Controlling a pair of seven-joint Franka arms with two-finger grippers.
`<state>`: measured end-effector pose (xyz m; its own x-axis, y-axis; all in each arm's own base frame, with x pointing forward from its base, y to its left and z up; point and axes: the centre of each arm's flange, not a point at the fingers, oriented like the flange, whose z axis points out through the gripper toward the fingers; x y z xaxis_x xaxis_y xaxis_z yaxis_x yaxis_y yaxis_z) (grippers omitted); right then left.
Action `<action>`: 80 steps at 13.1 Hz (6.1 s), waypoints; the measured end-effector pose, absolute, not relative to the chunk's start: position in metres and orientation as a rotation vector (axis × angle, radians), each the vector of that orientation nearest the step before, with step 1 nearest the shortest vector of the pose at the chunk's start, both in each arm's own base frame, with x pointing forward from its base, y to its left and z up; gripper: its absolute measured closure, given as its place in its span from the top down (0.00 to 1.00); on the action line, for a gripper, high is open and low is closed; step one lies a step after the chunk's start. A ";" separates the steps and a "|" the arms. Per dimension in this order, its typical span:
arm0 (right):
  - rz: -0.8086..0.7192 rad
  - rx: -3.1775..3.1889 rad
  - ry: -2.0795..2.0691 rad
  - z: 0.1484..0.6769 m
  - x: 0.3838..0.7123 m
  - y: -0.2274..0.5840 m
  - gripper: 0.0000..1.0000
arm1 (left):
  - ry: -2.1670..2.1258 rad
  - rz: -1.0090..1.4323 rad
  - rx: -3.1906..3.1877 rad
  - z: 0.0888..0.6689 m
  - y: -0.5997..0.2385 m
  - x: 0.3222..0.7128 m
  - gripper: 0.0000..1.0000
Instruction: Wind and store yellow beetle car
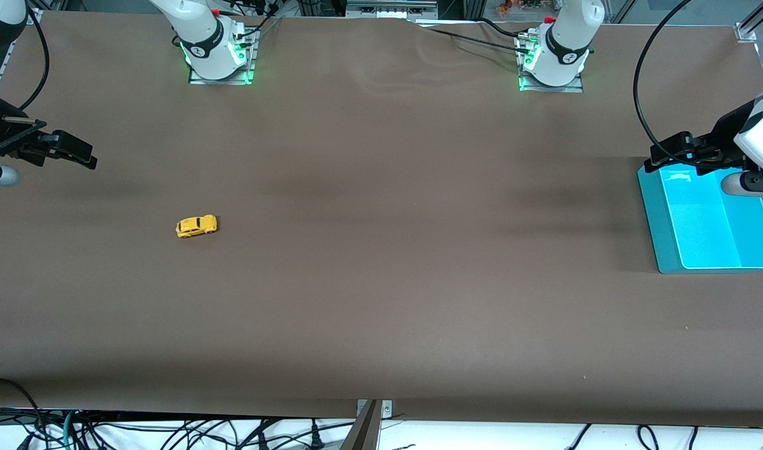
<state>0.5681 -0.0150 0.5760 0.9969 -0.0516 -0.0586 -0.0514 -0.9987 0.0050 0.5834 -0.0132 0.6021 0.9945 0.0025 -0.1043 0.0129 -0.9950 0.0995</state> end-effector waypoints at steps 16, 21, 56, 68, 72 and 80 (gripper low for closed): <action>-0.178 3.136 0.217 0.566 0.566 -0.014 1.00 | 0.011 -0.159 3.037 0.602 -0.013 0.583 1.00; -0.243 3.057 0.840 0.515 0.592 0.013 1.00 | -0.006 -0.161 3.037 0.602 -0.020 0.584 1.00; 0.082 2.111 2.277 0.197 0.542 0.022 0.61 | -1.551 -0.243 2.530 0.464 -0.033 0.592 1.00; 0.103 2.180 2.210 0.196 0.543 0.031 0.45 | -1.718 -0.192 2.431 0.445 -0.045 0.595 1.00; 0.104 2.221 2.181 0.193 0.542 0.038 0.45 | -1.722 -0.198 2.425 0.440 -0.045 0.594 1.00; 0.102 2.190 2.207 0.193 0.543 0.017 0.45 | -1.751 -0.190 2.405 0.432 -0.058 0.594 1.00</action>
